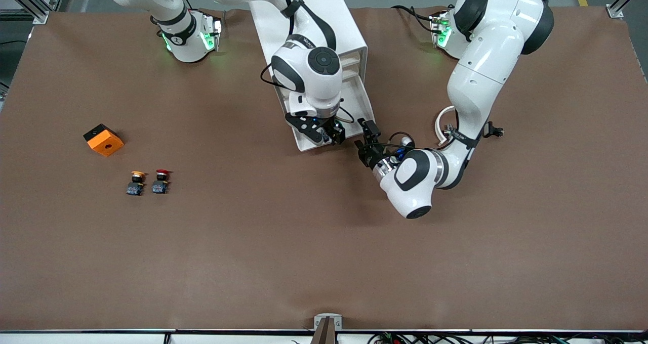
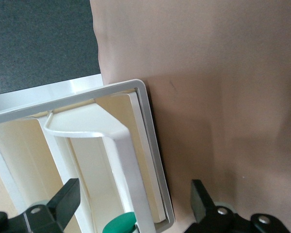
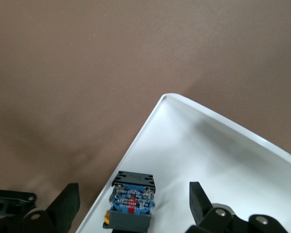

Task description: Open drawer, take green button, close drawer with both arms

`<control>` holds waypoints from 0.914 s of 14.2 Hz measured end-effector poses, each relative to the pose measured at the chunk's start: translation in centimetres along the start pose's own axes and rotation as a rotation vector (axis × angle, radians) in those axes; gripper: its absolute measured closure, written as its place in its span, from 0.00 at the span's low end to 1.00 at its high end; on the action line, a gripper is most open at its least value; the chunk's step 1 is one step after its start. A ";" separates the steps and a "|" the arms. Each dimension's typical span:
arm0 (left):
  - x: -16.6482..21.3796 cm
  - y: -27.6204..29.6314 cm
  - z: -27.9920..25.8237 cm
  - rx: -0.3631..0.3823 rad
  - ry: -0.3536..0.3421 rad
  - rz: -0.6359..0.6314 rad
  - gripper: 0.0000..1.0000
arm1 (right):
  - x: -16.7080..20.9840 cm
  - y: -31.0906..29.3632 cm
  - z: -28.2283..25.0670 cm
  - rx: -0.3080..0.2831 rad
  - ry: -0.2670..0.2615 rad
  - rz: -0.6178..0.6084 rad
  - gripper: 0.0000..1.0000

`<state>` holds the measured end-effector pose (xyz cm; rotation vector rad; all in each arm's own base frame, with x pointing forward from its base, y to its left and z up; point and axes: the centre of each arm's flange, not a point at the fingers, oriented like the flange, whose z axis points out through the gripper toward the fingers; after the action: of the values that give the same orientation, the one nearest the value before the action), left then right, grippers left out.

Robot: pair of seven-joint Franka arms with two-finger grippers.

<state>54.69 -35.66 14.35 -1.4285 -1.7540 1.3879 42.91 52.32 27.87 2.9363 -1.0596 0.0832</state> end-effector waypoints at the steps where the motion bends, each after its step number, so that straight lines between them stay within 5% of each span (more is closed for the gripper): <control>1: 0.1 0.0 -0.3 -0.003 -0.004 0.001 0.00 | -0.2 0.0 0.3 -0.004 0.000 -0.002 0.00; 7: -0.3 -0.6 -2.6 -0.037 -0.027 0.063 0.00 | -0.3 0.0 0.6 -0.009 0.000 -0.005 0.04; 9: -0.6 -1.1 -3.9 -0.058 -0.038 0.117 0.00 | -0.3 0.1 0.6 -0.009 0.001 -0.005 0.22; 11: -0.8 -1.8 -5.0 -0.080 -0.040 0.190 0.00 | -0.3 0.1 0.6 -0.016 0.001 -0.005 0.28; 13: -1.2 -2.9 -5.9 -0.107 -0.021 0.275 0.00 | -0.3 0.2 0.7 -0.023 0.001 -0.005 0.49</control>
<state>58.81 -34.22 19.35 -1.7734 -1.7168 1.4673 42.56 52.36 27.16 2.9177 -1.0456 0.0718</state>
